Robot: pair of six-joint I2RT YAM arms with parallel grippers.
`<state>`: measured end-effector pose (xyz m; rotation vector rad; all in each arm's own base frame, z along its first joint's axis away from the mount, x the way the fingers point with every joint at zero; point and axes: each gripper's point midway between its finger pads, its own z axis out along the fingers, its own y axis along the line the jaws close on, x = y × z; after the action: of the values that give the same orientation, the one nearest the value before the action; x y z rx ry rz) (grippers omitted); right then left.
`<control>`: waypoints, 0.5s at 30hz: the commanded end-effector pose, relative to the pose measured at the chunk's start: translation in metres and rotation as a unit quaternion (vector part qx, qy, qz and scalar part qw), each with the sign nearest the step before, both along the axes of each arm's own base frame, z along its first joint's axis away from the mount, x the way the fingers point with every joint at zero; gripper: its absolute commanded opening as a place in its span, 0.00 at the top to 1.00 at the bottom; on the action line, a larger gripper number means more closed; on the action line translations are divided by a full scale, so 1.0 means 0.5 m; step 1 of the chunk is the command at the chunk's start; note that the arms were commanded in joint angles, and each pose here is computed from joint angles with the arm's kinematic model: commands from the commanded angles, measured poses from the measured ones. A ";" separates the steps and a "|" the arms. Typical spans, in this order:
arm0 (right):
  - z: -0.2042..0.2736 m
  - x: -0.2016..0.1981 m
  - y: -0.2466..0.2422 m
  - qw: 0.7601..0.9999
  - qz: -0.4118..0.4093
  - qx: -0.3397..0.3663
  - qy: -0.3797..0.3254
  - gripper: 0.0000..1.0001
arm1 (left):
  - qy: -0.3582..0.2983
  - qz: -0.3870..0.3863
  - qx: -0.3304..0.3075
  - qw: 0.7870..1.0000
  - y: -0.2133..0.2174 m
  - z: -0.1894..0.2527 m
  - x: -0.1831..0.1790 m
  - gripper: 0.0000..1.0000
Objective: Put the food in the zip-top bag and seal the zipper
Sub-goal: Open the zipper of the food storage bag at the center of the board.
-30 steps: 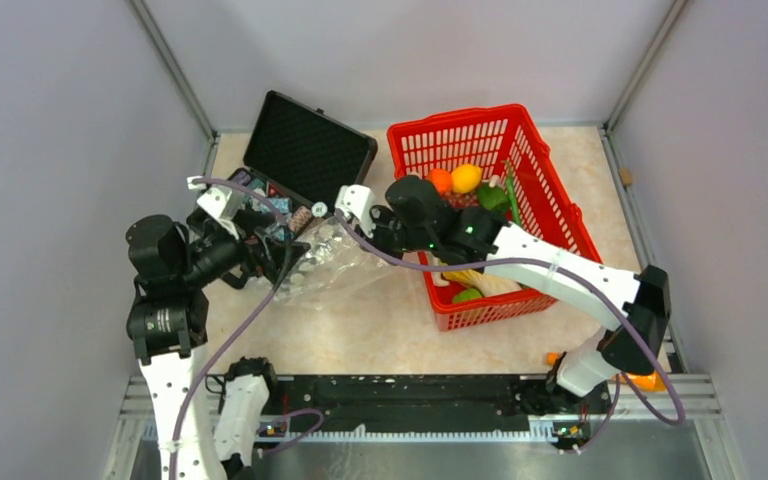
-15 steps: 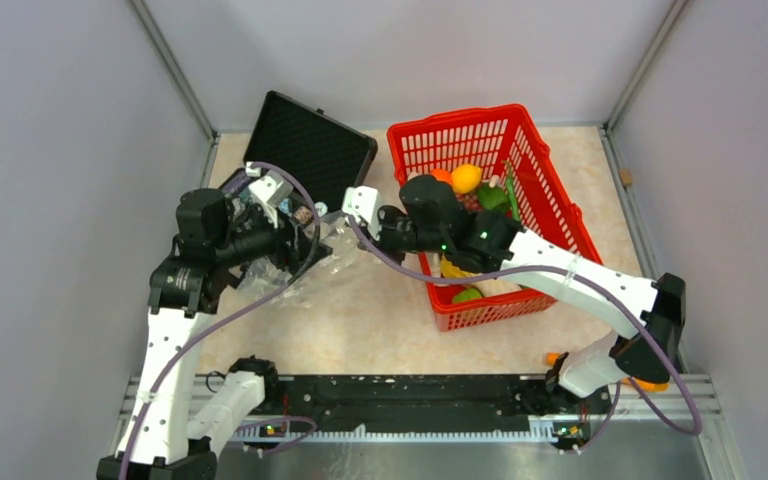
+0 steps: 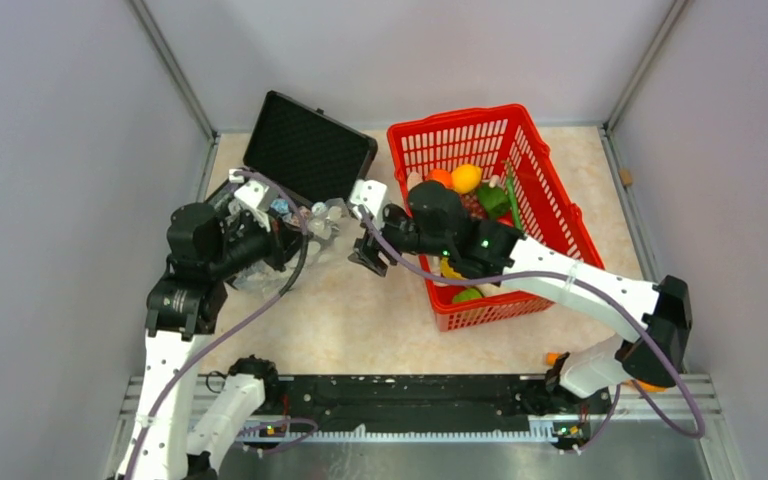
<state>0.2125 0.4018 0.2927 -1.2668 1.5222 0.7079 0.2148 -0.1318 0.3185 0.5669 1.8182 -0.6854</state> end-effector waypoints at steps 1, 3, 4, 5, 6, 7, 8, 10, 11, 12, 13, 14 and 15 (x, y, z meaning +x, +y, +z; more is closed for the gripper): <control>0.124 0.000 -0.027 0.991 -0.045 0.127 -0.005 0.29 | -0.065 0.053 -0.062 0.995 0.010 0.079 0.012 1.00; 0.142 0.011 -0.059 0.982 -0.091 0.163 -0.001 0.23 | -0.089 0.064 -0.092 0.990 0.012 0.116 0.003 1.00; 0.159 0.021 -0.078 0.974 -0.120 0.190 0.001 0.21 | -0.095 0.063 -0.107 0.988 0.010 0.133 -0.003 1.00; 0.171 0.024 -0.099 0.966 -0.140 0.215 0.011 0.20 | -0.100 0.056 -0.123 0.986 0.004 0.152 -0.011 1.00; 0.178 0.024 -0.116 0.959 -0.152 0.239 0.028 0.19 | -0.106 0.045 -0.140 0.983 -0.003 0.174 -0.022 1.00; 0.187 0.023 -0.134 0.952 -0.158 0.259 0.039 0.19 | -0.111 0.035 -0.158 0.981 -0.010 0.195 -0.031 1.00; 0.193 0.020 -0.150 0.946 -0.161 0.277 0.048 0.19 | -0.113 0.026 -0.171 0.978 -0.015 0.211 -0.040 1.00; 0.205 0.009 -0.179 0.937 -0.158 0.307 0.059 0.19 | -0.112 0.024 -0.183 0.976 -0.017 0.231 -0.048 1.00; 0.204 -0.001 -0.183 0.937 -0.146 0.309 0.066 0.19 | -0.111 0.031 -0.190 0.975 -0.014 0.239 -0.048 1.00; 0.205 -0.009 -0.186 0.937 -0.138 0.311 0.073 0.19 | -0.116 0.030 -0.201 0.972 -0.015 0.249 -0.052 1.00; 0.201 -0.014 -0.188 0.937 -0.137 0.312 0.079 0.19 | -0.120 0.022 -0.211 0.970 -0.019 0.257 -0.058 1.00; 0.198 -0.016 -0.191 0.935 -0.140 0.314 0.086 0.19 | -0.125 0.017 -0.225 0.966 -0.021 0.269 -0.066 1.00; 0.197 -0.014 -0.197 0.932 -0.148 0.317 0.090 0.18 | -0.130 0.012 -0.238 0.962 -0.022 0.280 -0.076 1.00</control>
<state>0.2126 0.3044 0.3786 -0.5664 1.4369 0.9201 0.1947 -0.1376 0.4149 0.3198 1.5025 -0.8446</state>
